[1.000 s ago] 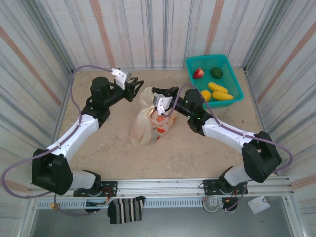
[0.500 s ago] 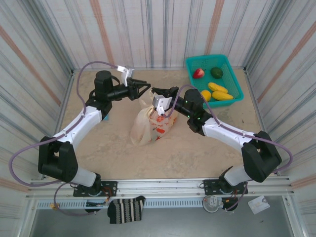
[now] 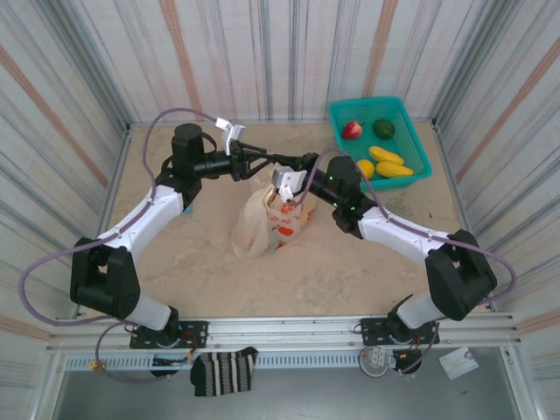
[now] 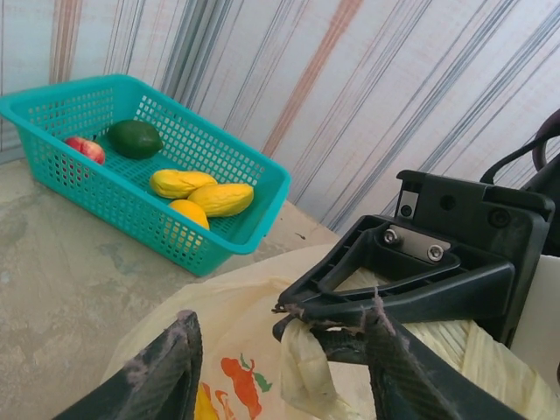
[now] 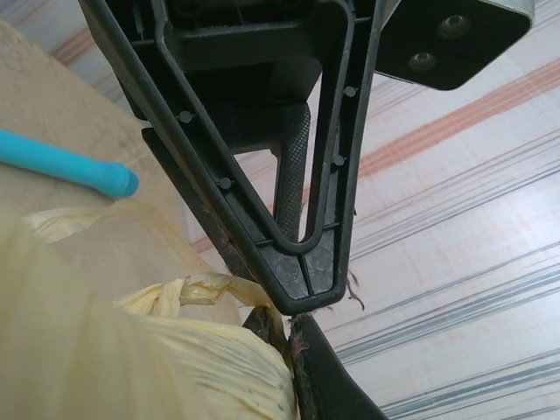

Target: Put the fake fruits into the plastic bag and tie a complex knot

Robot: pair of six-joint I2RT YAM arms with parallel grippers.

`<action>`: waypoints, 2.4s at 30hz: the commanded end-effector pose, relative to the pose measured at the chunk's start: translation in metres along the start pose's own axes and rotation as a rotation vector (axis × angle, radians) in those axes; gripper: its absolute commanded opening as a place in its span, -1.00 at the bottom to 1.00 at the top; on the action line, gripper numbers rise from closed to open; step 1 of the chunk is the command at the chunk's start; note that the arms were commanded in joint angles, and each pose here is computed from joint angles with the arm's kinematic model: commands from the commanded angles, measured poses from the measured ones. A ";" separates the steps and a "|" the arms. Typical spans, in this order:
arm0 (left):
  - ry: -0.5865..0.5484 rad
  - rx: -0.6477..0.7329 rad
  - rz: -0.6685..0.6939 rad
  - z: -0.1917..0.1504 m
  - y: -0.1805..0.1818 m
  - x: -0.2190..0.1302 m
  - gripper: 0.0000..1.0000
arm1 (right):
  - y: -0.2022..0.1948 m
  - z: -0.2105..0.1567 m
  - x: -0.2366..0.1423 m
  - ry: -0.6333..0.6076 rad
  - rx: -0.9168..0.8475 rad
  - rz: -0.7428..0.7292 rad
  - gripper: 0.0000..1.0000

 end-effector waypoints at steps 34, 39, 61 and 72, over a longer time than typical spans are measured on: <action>-0.008 -0.106 -0.030 -0.010 -0.002 -0.002 -1.00 | -0.013 0.012 0.003 -0.022 0.042 -0.025 -0.59; -0.030 -0.090 -0.003 -0.006 -0.001 -0.008 -1.00 | -0.011 0.010 -0.007 -0.005 0.051 -0.015 -0.42; -0.065 -0.092 0.041 -0.002 0.003 -0.015 -1.00 | 0.009 0.026 -0.068 -0.002 0.309 0.077 -0.37; -0.073 -0.090 0.055 -0.002 0.002 -0.015 -1.00 | 0.037 0.064 -0.087 0.034 1.198 0.282 -0.47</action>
Point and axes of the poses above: each hand's point on the last joint's axis, 136 mm out from that joint toward the fingers, its own x axis out along the fingers, its own y axis along the line the jaws close on, z = x × y, the point moved 3 cm from there along -x, back along the fingers, and after that the axes turned 9 degrees about x, right-handed, at the moved point
